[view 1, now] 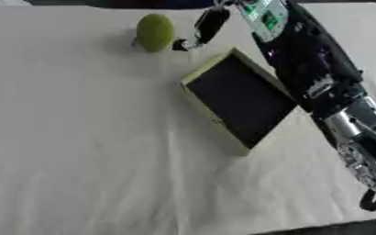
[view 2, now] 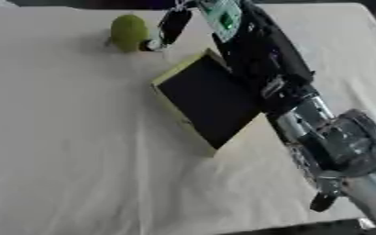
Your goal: Pick up objects on the table and place them in the box.
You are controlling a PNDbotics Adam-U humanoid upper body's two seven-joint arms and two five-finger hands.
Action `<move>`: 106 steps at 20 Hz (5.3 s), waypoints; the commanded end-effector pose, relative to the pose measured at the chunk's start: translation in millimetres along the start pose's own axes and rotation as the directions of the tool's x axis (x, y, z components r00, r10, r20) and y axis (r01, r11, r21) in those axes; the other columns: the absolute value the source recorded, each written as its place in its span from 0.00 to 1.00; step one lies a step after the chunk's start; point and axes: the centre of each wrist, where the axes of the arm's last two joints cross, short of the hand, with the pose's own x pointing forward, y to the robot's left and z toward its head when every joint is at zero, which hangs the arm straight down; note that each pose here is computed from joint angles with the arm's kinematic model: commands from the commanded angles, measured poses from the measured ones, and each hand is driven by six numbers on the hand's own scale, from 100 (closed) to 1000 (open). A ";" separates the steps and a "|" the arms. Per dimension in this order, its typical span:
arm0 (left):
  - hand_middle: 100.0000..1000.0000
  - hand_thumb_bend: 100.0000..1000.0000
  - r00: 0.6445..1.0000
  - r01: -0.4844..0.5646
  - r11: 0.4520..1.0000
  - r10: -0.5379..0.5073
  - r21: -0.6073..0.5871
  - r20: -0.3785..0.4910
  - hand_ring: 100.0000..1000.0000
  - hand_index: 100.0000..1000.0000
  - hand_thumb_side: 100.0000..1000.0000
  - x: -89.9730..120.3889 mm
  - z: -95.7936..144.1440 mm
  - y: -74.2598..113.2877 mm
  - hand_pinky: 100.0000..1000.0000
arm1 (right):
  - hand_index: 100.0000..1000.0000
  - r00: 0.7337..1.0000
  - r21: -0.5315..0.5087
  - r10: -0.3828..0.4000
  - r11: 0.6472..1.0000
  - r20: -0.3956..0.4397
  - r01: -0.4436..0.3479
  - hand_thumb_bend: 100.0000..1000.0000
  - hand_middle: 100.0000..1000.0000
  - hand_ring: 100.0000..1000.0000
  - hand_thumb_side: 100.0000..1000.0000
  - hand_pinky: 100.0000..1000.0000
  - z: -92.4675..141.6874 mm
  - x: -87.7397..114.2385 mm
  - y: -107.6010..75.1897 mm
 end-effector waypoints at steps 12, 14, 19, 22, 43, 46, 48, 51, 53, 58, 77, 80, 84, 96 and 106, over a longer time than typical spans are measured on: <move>0.62 0.17 1.000 -0.008 1.000 0.007 0.009 0.019 0.82 0.71 0.38 5.2 -4.6 1.9 0.73 | 0.95 0.985 0.085 0.140 0.985 0.099 -0.148 0.35 0.85 0.87 0.04 0.88 0.7 -2.6 -11.0; 0.62 0.17 1.000 -0.009 1.000 0.008 0.010 0.020 0.82 0.71 0.38 5.3 -4.9 1.8 0.73 | 0.96 0.985 0.091 0.136 0.985 0.107 -0.145 0.34 0.85 0.87 0.05 0.88 -0.9 -1.6 -11.3; 0.62 0.17 1.000 -0.010 1.000 0.009 0.013 0.022 0.82 0.71 0.38 5.6 -5.5 1.7 0.73 | 0.96 0.985 0.107 0.121 0.985 0.123 -0.135 0.32 0.85 0.87 0.06 0.88 -2.6 0.8 -16.4; 0.62 0.17 1.000 -0.013 1.000 0.012 0.013 0.025 0.82 0.71 0.38 5.9 -6.1 1.2 0.73 | 0.96 0.986 0.093 0.116 0.987 0.123 -0.127 0.33 0.86 0.87 0.05 0.88 -3.3 3.0 -19.2; 0.62 0.14 0.999 -0.024 0.999 0.023 0.022 0.037 0.83 0.71 0.42 7.6 -9.1 -0.8 0.73 | 0.96 0.990 -0.028 0.138 0.990 -0.019 -0.139 0.33 0.86 0.88 0.03 0.88 7.6 -3.3 -30.5; 0.62 0.13 0.999 -0.022 0.999 0.022 0.023 0.035 0.83 0.71 0.42 7.3 -8.7 -0.4 0.73 | 0.96 0.988 -0.051 0.150 0.987 -0.042 -0.152 0.33 0.86 0.88 0.02 0.87 17.9 -8.9 -35.4; 0.62 0.13 0.999 -0.020 0.999 0.020 0.026 0.031 0.83 0.71 0.43 6.9 -7.9 0.1 0.73 | 0.96 0.986 -0.068 0.157 0.985 -0.056 -0.160 0.34 0.86 0.88 0.01 0.87 23.3 -11.2 -38.9; 0.62 0.13 0.999 -0.020 0.999 0.019 0.027 0.029 0.83 0.71 0.43 6.7 -7.6 0.3 0.73 | 0.96 0.985 -0.078 0.160 0.983 -0.061 -0.165 0.34 0.86 0.88 0.01 0.87 25.3 -12.0 -39.9; 0.62 0.13 0.999 -0.019 0.999 0.019 0.027 0.029 0.83 0.71 0.43 6.7 -7.5 0.3 0.73 | 0.96 0.985 -0.079 0.161 0.983 -0.062 -0.166 0.34 0.86 0.88 0.01 0.87 25.4 -12.2 -39.8; 0.62 0.12 0.999 -0.019 0.999 0.018 0.028 0.028 0.83 0.71 0.44 6.4 -7.0 0.6 0.73 | 0.96 0.983 -0.089 0.155 0.982 -0.100 -0.164 0.34 0.86 0.88 0.05 0.87 33.7 -18.0 -42.9; 0.62 0.10 0.999 -0.025 0.999 0.023 0.047 0.042 0.84 0.71 0.46 7.9 -10.3 0.1 0.73 | 0.94 0.965 -0.169 0.133 0.970 -0.224 -0.173 0.15 0.82 0.87 0.00 0.84 45.5 -29.9 -35.9; 0.62 0.10 0.999 -0.022 0.998 0.020 0.050 0.039 0.84 0.71 0.47 7.4 -9.6 0.7 0.73 | 0.93 0.955 -0.185 0.148 0.962 -0.257 -0.199 0.17 0.83 0.87 0.00 0.84 47.8 -31.2 -35.8; 0.62 0.10 0.999 -0.022 0.998 0.021 0.054 0.033 0.84 0.71 0.47 6.8 -8.4 0.9 0.73 | 0.94 0.943 -0.207 0.166 0.951 -0.290 -0.231 0.21 0.84 0.87 0.00 0.84 48.5 -31.6 -36.4; 0.62 0.10 0.999 -0.023 0.998 0.021 0.062 0.028 0.84 0.71 0.48 6.0 -7.0 1.1 0.73 | 0.95 0.903 -0.163 0.206 0.945 -0.378 -0.284 0.34 0.84 0.86 0.12 0.82 50.1 -34.8 -32.9; 0.62 0.09 0.999 -0.026 0.997 0.024 0.071 0.028 0.85 0.71 0.48 5.8 -6.6 0.9 0.73 | 0.84 0.881 -0.099 0.236 0.949 -0.411 -0.301 0.29 0.52 0.76 0.14 0.77 47.5 -40.9 -18.3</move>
